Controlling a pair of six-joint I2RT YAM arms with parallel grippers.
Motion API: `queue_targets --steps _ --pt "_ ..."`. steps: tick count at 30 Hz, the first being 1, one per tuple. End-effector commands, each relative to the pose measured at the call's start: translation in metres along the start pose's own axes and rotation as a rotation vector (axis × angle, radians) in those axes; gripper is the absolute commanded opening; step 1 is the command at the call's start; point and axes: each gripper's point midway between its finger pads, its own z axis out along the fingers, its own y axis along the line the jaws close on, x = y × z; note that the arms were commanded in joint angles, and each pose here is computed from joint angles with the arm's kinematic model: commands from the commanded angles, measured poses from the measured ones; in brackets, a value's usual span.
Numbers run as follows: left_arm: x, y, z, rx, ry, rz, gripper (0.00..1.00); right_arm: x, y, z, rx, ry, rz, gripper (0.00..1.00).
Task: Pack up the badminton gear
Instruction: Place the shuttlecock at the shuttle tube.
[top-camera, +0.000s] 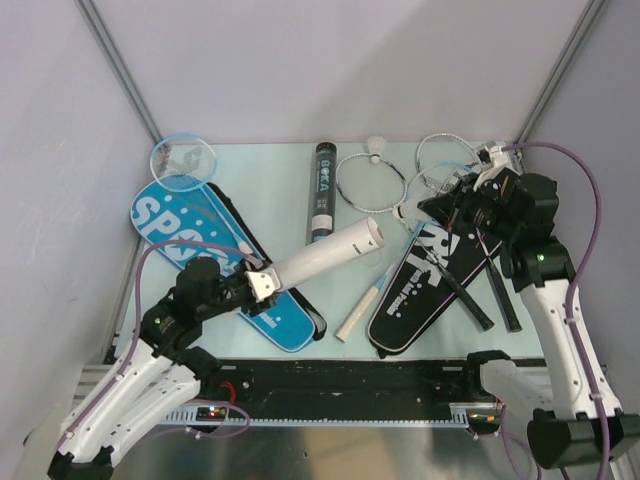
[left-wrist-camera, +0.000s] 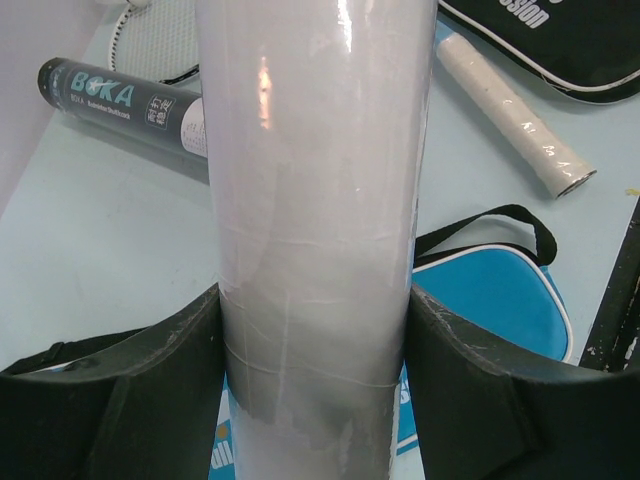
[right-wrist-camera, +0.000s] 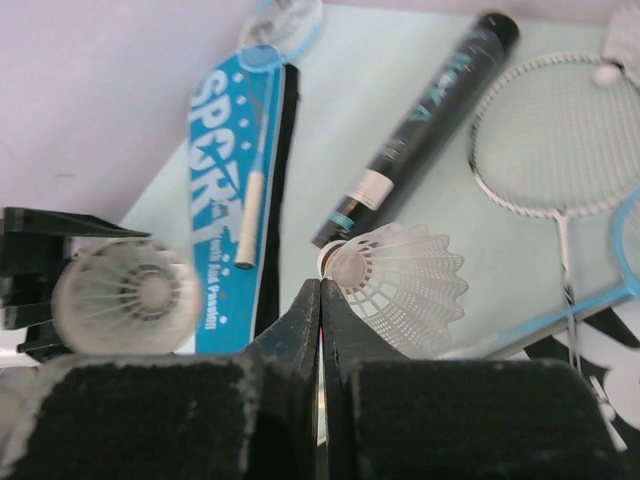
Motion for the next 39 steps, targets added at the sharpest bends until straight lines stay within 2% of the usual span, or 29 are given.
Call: queue_targets --steps 1,8,21,29,39 --pt "-0.027 0.016 -0.003 -0.057 -0.076 0.012 0.29 -0.029 0.04 -0.009 -0.07 -0.134 -0.067 0.0" --pt "-0.027 0.015 0.0 -0.044 -0.069 0.008 0.28 -0.035 0.075 -0.018 -0.164 -0.175 -0.089 0.0" --pt "-0.028 0.014 0.001 -0.033 -0.071 0.019 0.28 -0.003 0.105 -0.017 -0.285 -0.051 -0.062 0.0" --pt "-0.03 0.013 0.002 -0.021 -0.077 0.031 0.28 0.007 0.106 -0.024 -0.279 -0.018 -0.073 0.0" --pt "-0.046 0.0 -0.003 0.05 -0.162 0.092 0.27 0.027 0.124 -0.016 -0.432 0.055 -0.049 0.0"
